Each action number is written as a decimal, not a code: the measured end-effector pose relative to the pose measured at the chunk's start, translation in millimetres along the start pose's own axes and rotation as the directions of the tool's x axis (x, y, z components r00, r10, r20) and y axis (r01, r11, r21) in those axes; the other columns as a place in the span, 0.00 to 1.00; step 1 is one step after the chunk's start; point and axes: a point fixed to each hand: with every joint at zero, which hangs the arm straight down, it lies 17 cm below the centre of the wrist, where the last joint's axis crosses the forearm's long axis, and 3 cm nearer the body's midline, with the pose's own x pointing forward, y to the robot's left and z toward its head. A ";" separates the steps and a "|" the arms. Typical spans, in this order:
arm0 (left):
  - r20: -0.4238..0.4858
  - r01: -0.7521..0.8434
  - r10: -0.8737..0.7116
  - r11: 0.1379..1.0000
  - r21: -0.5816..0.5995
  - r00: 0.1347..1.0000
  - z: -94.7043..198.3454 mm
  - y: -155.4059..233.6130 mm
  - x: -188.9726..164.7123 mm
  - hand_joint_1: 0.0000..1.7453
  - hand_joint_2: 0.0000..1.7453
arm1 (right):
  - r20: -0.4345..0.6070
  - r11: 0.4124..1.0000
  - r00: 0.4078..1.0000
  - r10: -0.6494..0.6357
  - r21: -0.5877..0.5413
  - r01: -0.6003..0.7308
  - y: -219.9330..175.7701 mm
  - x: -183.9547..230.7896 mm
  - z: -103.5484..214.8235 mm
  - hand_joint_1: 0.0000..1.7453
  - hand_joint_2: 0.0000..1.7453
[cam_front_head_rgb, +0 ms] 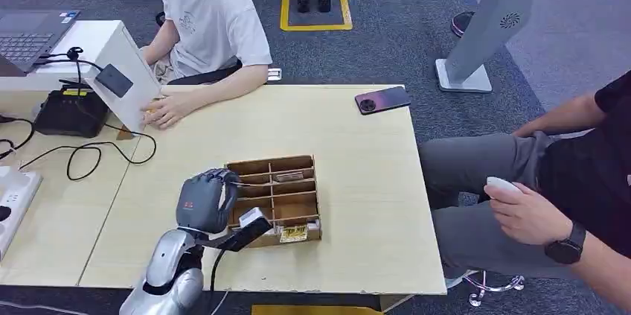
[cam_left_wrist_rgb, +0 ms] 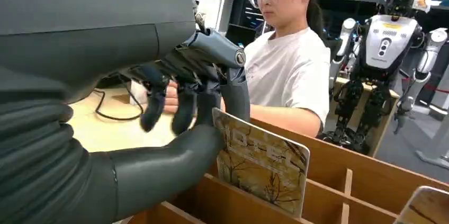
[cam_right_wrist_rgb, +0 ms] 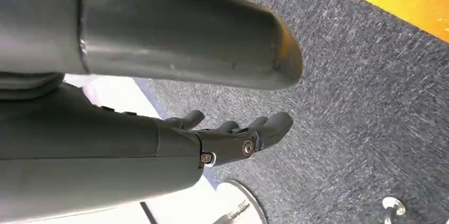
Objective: Pass the card to the sensor for recognition and then transmit it.
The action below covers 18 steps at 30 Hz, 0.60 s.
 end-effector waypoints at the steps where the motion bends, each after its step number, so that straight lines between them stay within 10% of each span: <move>1: 0.000 0.001 -0.001 1.000 -0.001 1.000 -0.5 0.0 -0.6 1.00 1.00 | 0.000 1.000 1.000 -0.001 0.000 0.001 -0.1 -0.1 0.0 0.00 0.00; 18: -0.001 -0.037 0.037 0.999 -0.016 0.999 -1.1 -3.2 -2.8 1.00 1.00 | -0.003 1.000 1.000 -0.009 0.007 0.009 0.1 0.2 -0.3 0.00 0.00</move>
